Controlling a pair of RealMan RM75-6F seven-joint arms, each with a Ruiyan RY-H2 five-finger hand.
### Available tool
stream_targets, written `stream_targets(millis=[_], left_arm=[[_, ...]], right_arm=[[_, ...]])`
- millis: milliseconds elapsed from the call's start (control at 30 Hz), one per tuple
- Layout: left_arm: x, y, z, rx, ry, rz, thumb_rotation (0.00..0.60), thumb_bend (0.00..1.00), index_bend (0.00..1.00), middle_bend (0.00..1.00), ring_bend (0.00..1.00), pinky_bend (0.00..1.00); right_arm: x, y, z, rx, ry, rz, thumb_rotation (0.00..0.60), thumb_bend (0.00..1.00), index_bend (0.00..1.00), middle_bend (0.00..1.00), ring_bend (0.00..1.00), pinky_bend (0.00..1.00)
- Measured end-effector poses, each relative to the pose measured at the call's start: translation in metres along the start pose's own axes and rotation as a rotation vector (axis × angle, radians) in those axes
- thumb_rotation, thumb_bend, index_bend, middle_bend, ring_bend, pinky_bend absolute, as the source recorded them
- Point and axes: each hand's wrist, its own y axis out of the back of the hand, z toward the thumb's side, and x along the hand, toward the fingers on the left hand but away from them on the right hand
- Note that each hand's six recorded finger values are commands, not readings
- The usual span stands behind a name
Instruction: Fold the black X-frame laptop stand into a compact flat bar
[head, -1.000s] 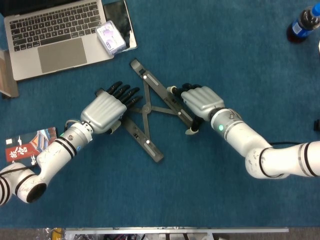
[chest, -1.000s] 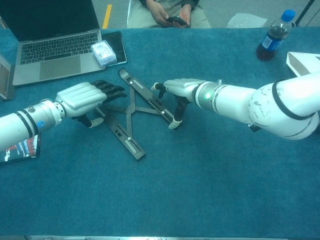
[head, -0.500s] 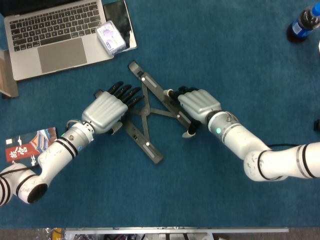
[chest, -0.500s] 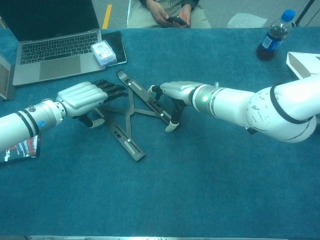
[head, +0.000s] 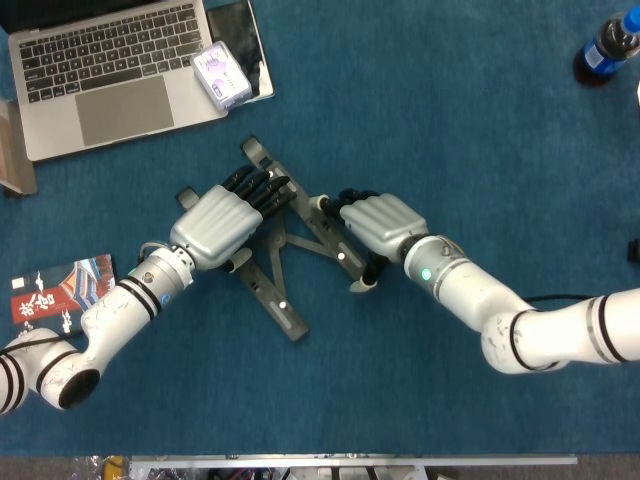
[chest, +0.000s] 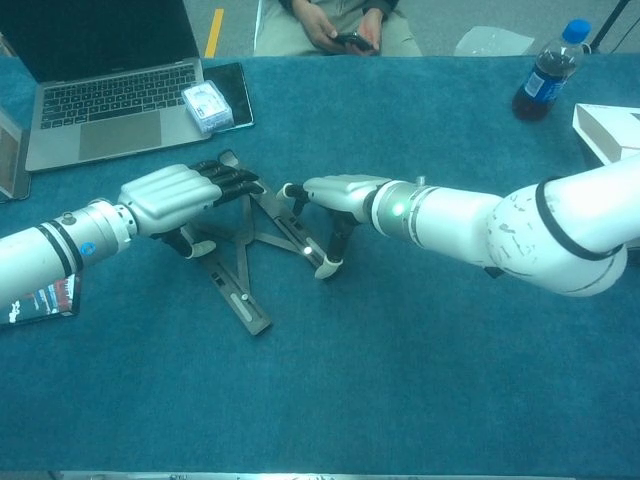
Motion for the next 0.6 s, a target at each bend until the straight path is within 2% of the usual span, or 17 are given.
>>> stream_targets(millis=[233, 600], left_arm=[[-0.002, 0.001, 0.001, 0.005, -0.001, 0.002, 0.6, 0.35, 0.0, 0.0, 0.0, 0.0], [-0.015, 0.008, -0.014, 0.047, 0.03, 0.005, 0.6, 0.35, 0.0, 0.0, 0.0, 0.0]], right_arm=[[0.0, -0.002, 0.006, -0.001, 0.012, 0.0, 0.6, 0.0, 0.0, 0.16, 0.0, 0.11], [0.005, 0.001, 0.0, 0.0, 0.002, -0.005, 0.6, 0.0, 0.0, 0.15, 0.0, 0.11]])
